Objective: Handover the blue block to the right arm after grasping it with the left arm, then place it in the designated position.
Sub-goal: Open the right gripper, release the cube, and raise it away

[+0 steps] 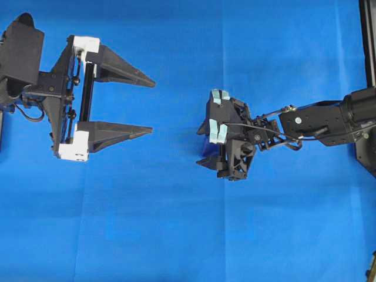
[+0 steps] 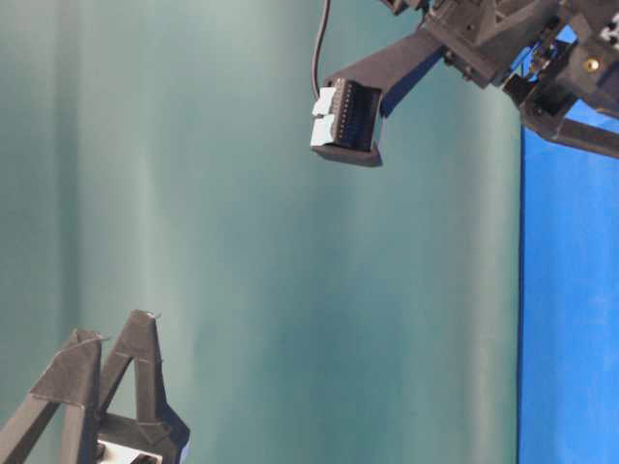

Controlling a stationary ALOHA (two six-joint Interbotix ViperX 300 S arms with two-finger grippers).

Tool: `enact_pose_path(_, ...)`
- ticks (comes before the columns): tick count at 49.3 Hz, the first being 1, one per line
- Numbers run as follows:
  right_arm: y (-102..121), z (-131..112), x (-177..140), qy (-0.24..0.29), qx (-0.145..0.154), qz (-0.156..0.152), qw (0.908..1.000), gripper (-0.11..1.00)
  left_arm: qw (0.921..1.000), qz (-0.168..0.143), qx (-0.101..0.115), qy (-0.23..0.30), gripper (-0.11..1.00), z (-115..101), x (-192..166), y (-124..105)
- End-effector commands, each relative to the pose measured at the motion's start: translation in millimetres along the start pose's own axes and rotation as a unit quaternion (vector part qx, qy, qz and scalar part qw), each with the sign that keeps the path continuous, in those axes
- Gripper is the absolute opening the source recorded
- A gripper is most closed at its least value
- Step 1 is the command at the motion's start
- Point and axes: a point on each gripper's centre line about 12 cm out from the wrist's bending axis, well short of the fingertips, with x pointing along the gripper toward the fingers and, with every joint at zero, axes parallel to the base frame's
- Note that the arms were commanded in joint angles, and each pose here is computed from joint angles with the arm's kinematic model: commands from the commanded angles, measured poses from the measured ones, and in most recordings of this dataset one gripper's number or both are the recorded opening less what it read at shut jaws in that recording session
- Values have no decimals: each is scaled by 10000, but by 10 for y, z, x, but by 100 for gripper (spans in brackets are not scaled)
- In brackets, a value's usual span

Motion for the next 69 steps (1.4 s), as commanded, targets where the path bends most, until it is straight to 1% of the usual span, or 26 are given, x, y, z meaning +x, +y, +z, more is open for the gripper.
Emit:
enact_pose_path(1, 57, 137, -70, -216, -19, 80, 9997, 87, 9998, -3, 15, -184, 93, 117, -20, -1)
enact_pose_path(7, 78, 228, -183, -302, -37, 35, 9995, 87, 9998, -3, 15, -184, 93, 117, -20, -1)
enact_pose_path(13, 85, 319, -342, -334, -51, -97, 9994, 87, 9998, -3, 15, -184, 93, 117, -20, -1)
enact_pose_path(26, 130, 549, -840, -591, -85, -314, 9977, 87, 9998, -3, 15, -192, 93, 124, -19, -1)
enact_pose_path(46, 150, 741, -1548, -964, -110, -610, 9934, 87, 9998, -4, 15, -199, 93, 126, -19, -2)
enact_pose_path(60, 193, 821, -2049, -1339, -142, -668, 9886, 87, 9998, -4, 15, -207, 93, 127, -19, -2)
enact_pose_path(69, 195, 815, -2270, -1587, -133, -618, 9853, 87, 9998, -4, 15, -207, 93, 127, -19, -2)
